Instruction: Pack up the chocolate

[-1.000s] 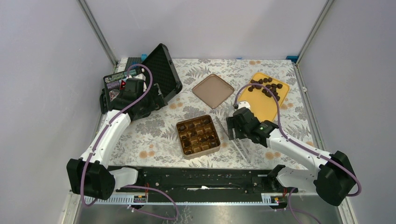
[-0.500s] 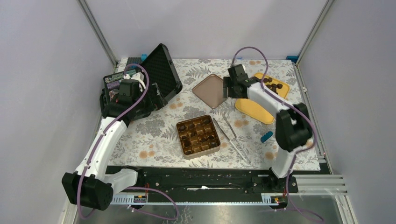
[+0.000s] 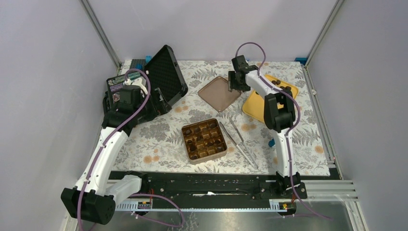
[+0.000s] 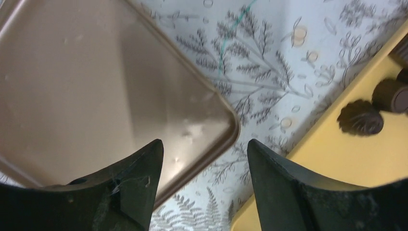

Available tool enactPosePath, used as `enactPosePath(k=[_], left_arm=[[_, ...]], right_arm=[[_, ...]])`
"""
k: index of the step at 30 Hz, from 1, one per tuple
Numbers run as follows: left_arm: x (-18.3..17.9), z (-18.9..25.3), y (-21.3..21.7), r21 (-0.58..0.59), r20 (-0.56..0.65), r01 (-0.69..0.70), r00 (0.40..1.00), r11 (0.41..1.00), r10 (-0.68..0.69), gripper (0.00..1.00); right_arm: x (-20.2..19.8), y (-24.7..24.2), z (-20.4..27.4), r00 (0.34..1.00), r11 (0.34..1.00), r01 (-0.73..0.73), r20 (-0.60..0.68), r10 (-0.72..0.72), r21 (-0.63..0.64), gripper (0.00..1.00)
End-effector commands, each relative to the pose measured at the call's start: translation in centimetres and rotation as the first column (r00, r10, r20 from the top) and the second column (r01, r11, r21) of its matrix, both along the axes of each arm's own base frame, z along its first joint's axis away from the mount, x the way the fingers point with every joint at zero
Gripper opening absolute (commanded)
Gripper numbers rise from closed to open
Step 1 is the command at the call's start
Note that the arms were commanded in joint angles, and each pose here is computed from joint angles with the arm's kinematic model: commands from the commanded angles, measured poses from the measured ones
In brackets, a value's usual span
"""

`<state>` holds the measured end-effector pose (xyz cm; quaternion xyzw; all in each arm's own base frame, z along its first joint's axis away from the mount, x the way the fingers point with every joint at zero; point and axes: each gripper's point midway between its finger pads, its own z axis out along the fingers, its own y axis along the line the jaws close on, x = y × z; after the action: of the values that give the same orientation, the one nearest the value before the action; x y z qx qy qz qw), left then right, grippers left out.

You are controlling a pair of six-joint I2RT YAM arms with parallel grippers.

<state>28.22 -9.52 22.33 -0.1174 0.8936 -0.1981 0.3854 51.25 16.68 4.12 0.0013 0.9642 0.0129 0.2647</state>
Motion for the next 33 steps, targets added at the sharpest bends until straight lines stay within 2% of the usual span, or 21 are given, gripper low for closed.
enactPosePath(k=[1, 6, 10, 16, 19, 22, 33], left_arm=[[0.0, 0.8, 0.0, -0.002, 0.045, 0.007, 0.999, 1.000, -0.007, 0.99], [-0.4, 0.6, 0.0, -0.001, 0.047, 0.010, 0.999, 1.000, -0.010, 0.99], [-0.9, 0.2, 0.0, -0.003, 0.039, 0.016, 0.999, 1.000, -0.015, 0.99], [-1.4, -0.6, -0.1, -0.003, 0.013, 0.024, 1.000, 1.000, -0.024, 0.99], [-1.6, -0.8, -0.3, -0.011, 0.003, 0.029, 1.000, 1.000, -0.029, 0.99], [-1.6, -1.1, -0.3, -0.016, -0.006, 0.025, 1.000, 1.000, -0.026, 0.99], [-2.0, -0.5, -0.9, -0.061, 0.001, 0.031, 1.000, 0.998, -0.031, 0.99]], right_arm=[[2.2, -0.7, 0.8, 0.998, 0.997, -0.042, 0.034, 0.044, -0.070, 0.71], [4.1, -0.7, -1.0, 0.999, 0.998, -0.052, -0.003, 0.051, -0.025, 0.71], [4.8, -0.7, -2.9, 0.998, 0.998, -0.055, -0.038, 0.054, -0.015, 0.61], [4.4, -0.4, -3.9, 0.997, 0.998, -0.063, -0.050, 0.064, 0.007, 0.32], [4.4, 0.3, -3.5, 0.997, 0.997, -0.067, -0.045, 0.069, 0.042, 0.14], [4.8, 0.4, -2.5, 0.998, 0.997, -0.059, -0.025, 0.060, 0.052, 0.00], [6.0, 1.1, 4.7, 0.993, 0.992, -0.057, 0.109, 0.045, 0.115, 0.00]])
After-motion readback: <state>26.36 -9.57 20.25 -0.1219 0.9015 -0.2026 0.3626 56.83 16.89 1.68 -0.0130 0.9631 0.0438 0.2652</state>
